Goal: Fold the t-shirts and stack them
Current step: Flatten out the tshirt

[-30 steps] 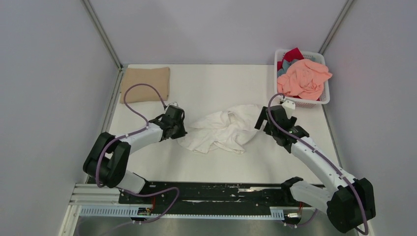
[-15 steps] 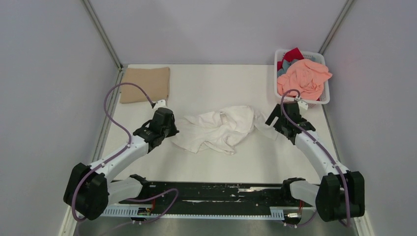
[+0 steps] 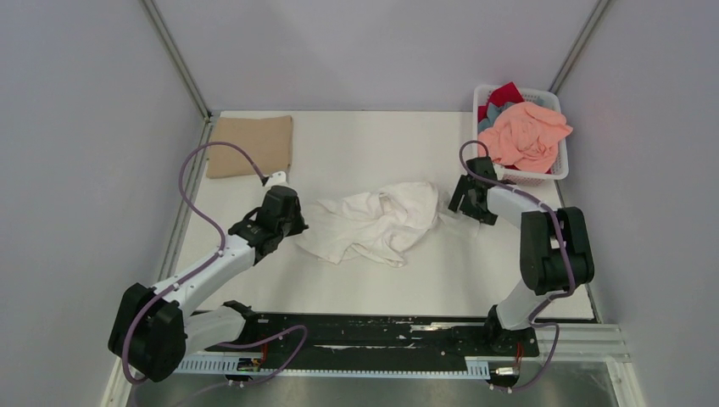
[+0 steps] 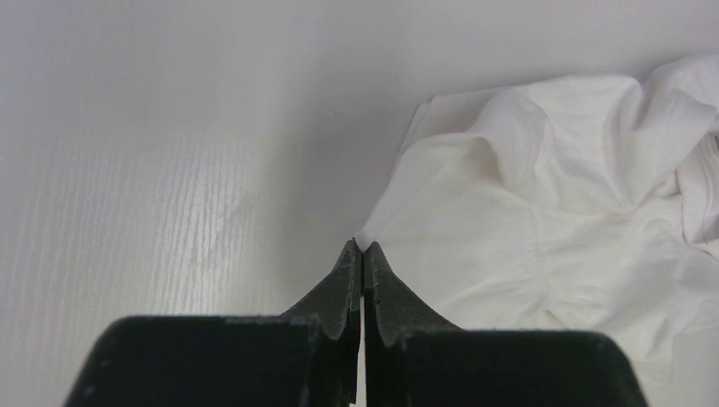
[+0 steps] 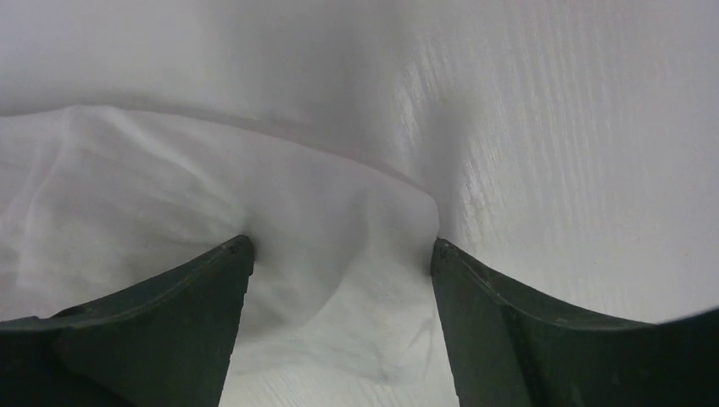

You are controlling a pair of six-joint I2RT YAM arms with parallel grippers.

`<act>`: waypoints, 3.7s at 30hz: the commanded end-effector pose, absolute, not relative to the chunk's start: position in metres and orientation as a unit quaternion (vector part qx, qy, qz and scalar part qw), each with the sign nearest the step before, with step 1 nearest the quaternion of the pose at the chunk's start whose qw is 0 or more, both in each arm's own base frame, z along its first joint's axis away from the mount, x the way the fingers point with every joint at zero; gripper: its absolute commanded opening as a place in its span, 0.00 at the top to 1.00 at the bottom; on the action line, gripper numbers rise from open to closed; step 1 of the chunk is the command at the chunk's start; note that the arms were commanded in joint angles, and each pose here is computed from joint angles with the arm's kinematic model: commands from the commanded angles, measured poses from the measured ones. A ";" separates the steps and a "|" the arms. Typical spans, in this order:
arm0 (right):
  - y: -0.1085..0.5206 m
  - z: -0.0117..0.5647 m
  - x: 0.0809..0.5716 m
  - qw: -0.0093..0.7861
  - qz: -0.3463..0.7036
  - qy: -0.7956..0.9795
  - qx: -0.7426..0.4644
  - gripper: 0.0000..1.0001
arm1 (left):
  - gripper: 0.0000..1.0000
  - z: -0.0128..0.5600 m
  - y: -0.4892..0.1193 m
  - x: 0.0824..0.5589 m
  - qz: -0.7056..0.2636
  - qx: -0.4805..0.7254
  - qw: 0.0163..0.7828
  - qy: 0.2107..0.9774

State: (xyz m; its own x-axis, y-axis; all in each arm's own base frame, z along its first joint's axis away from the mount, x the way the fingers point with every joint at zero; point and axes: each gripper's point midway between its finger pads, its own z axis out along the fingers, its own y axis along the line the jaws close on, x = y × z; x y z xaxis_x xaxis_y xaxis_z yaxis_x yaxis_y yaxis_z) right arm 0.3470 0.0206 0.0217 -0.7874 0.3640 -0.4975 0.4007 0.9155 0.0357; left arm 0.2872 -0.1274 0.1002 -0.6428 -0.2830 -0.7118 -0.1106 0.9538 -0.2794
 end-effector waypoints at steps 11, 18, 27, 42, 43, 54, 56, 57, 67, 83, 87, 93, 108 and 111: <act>0.023 0.086 0.389 0.344 -0.011 0.915 0.208 1.00 | 1.00 0.147 -0.122 0.313 -0.091 -0.121 0.472 0.869; 0.025 0.265 0.400 0.536 0.041 0.825 0.174 1.00 | 1.00 0.267 -0.104 0.326 -0.093 -0.142 0.580 0.797; 0.017 0.479 0.290 0.746 0.097 0.647 0.121 1.00 | 1.00 0.442 -0.081 0.255 -0.208 -0.112 0.725 0.647; 0.021 0.645 0.113 0.880 0.156 0.448 0.033 1.00 | 1.00 0.594 -0.038 0.097 -0.312 -0.015 0.835 0.453; 0.020 0.646 0.114 0.880 0.154 0.447 0.035 1.00 | 1.00 0.595 -0.036 0.101 -0.304 -0.021 0.837 0.454; 0.026 0.588 0.276 0.816 0.119 0.561 0.072 1.00 | 1.00 0.569 -0.038 0.235 -0.134 -0.115 0.815 0.552; 0.031 0.581 0.306 0.810 0.119 0.570 0.070 1.00 | 1.00 0.566 -0.045 0.266 -0.098 -0.111 0.806 0.573; 0.033 0.580 0.319 0.810 0.118 0.570 0.067 1.00 | 1.00 0.568 -0.045 0.284 -0.082 -0.115 0.804 0.578; 0.040 0.619 0.363 0.830 0.117 0.543 0.054 1.00 | 1.00 0.620 -0.048 0.356 -0.113 -0.073 0.804 0.579; 0.006 0.354 0.370 0.609 0.013 0.785 0.115 1.00 | 1.00 0.389 -0.027 0.317 -0.127 -0.139 0.711 0.677; 0.000 0.284 0.352 0.512 -0.013 0.848 0.134 1.00 | 1.00 0.291 -0.052 0.292 -0.225 -0.186 0.636 0.714; -0.040 0.198 0.323 0.362 -0.102 0.909 0.179 0.94 | 0.90 0.146 -0.066 0.240 -0.230 -0.248 0.445 0.829; -0.052 0.192 0.327 0.336 -0.154 0.889 0.269 0.00 | 0.00 0.198 -0.088 0.244 -0.281 -0.203 0.453 0.822; 0.018 0.182 0.326 0.374 0.005 0.907 0.191 0.00 | 0.00 0.234 -0.122 0.275 -0.334 -0.140 0.484 0.797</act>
